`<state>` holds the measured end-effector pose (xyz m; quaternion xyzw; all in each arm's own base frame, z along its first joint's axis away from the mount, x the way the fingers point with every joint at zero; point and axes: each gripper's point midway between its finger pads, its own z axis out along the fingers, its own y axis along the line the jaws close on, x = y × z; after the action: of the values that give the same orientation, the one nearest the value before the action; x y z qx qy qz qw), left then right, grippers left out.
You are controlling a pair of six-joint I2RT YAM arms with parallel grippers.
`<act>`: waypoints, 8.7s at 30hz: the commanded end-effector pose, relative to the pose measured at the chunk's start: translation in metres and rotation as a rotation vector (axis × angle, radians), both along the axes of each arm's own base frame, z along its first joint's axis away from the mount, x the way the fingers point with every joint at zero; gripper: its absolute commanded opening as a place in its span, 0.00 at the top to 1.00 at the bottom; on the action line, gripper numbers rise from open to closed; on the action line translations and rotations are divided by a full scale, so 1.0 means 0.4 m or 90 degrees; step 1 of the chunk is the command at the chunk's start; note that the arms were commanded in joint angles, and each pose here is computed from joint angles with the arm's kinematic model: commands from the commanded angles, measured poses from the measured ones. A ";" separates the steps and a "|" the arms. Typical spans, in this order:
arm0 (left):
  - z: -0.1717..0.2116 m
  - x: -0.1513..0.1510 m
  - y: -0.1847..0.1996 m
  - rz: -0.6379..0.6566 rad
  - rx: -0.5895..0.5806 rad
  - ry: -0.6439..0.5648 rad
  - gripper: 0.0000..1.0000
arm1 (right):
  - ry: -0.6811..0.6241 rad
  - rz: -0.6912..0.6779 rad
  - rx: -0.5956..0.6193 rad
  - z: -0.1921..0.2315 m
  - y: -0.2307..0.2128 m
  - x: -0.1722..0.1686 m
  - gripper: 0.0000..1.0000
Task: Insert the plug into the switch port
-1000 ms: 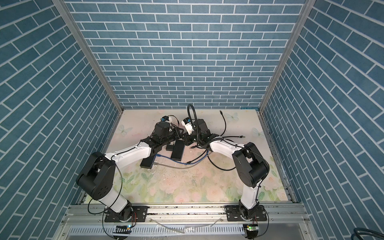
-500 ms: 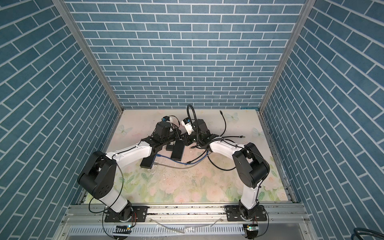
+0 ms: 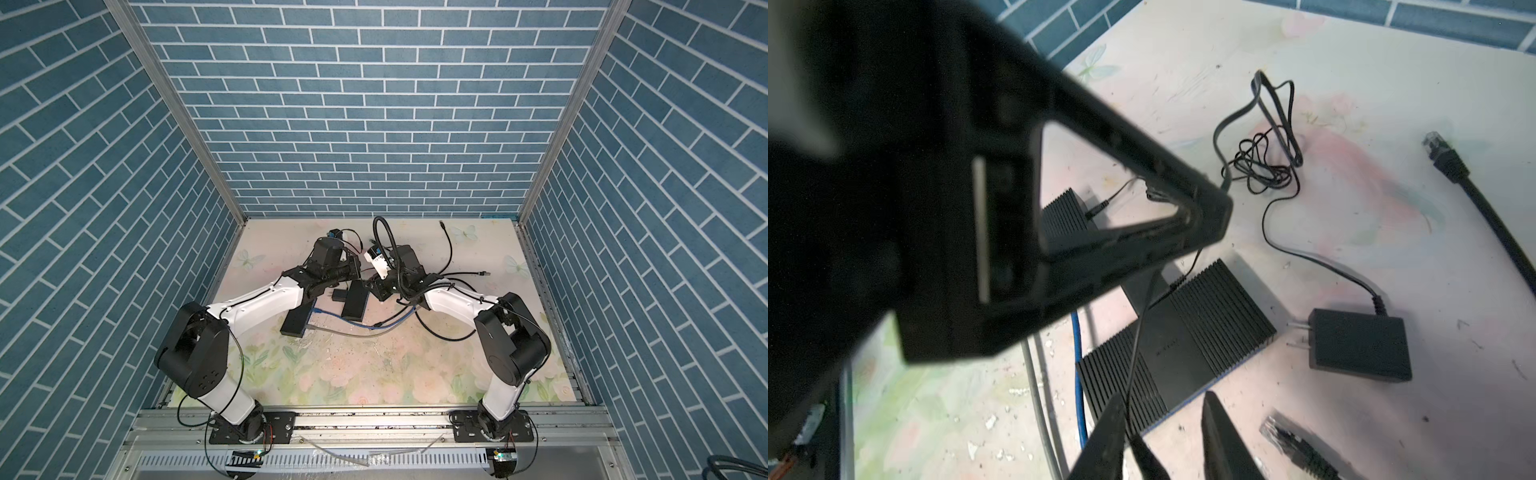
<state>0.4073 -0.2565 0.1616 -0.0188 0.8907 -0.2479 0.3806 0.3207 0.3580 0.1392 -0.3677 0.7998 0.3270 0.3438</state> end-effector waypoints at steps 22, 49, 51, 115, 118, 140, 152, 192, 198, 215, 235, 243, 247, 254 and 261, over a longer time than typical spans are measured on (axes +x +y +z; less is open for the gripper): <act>-0.020 -0.005 0.004 -0.038 0.094 0.016 1.00 | -0.054 0.056 -0.060 0.026 0.024 -0.013 0.66; -0.001 0.000 -0.029 -0.064 0.042 -0.018 1.00 | -0.022 0.059 0.020 0.006 0.069 -0.036 0.76; 0.004 0.001 -0.031 -0.068 0.026 -0.020 1.00 | -0.030 0.055 0.022 0.008 0.063 -0.039 0.76; 0.037 -0.159 0.036 -0.152 0.005 -0.282 0.41 | 0.015 -0.063 0.228 0.165 0.066 0.052 1.00; 0.033 -0.157 0.020 -0.159 -0.014 -0.313 0.43 | 0.015 -0.060 0.232 0.171 0.068 0.050 1.00; 0.010 -0.124 -0.052 -0.189 -0.043 -0.357 0.79 | 0.006 -0.043 0.252 0.195 0.072 0.041 1.00; 0.005 -0.120 -0.037 -0.173 -0.025 -0.363 1.00 | 0.015 -0.042 0.253 0.189 0.068 0.034 1.00; -0.046 -0.152 -0.035 -0.242 0.061 -0.332 1.00 | 0.099 -0.035 0.168 0.122 0.075 0.026 0.78; -0.043 -0.153 -0.035 -0.243 0.061 -0.333 1.00 | 0.100 -0.034 0.168 0.117 0.079 0.028 0.82; -0.072 -0.146 -0.007 -0.222 0.116 -0.233 0.49 | 0.081 -0.054 0.171 0.117 0.074 0.050 1.00; -0.178 -0.134 0.063 -0.154 0.179 0.049 0.00 | -0.007 -0.219 0.111 0.109 -0.133 0.171 1.00; -0.215 -0.167 0.084 -0.113 0.213 0.156 0.04 | -0.005 -0.231 0.101 0.084 -0.160 0.171 1.00; -0.215 -0.176 0.076 -0.109 0.195 0.180 0.05 | 0.002 -0.230 0.102 0.071 -0.161 0.169 1.00; -0.274 -0.173 0.065 -0.107 0.207 0.231 0.05 | 0.004 -0.228 0.104 0.067 -0.162 0.166 1.00; -0.316 -0.155 0.060 -0.107 0.241 0.264 0.05 | 0.006 -0.232 0.100 0.060 -0.171 0.161 1.00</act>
<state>0.3449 -0.2321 0.0361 0.0748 0.9752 -0.1123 0.1756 0.3873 0.2949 0.1587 -0.1779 0.8334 0.3288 0.4070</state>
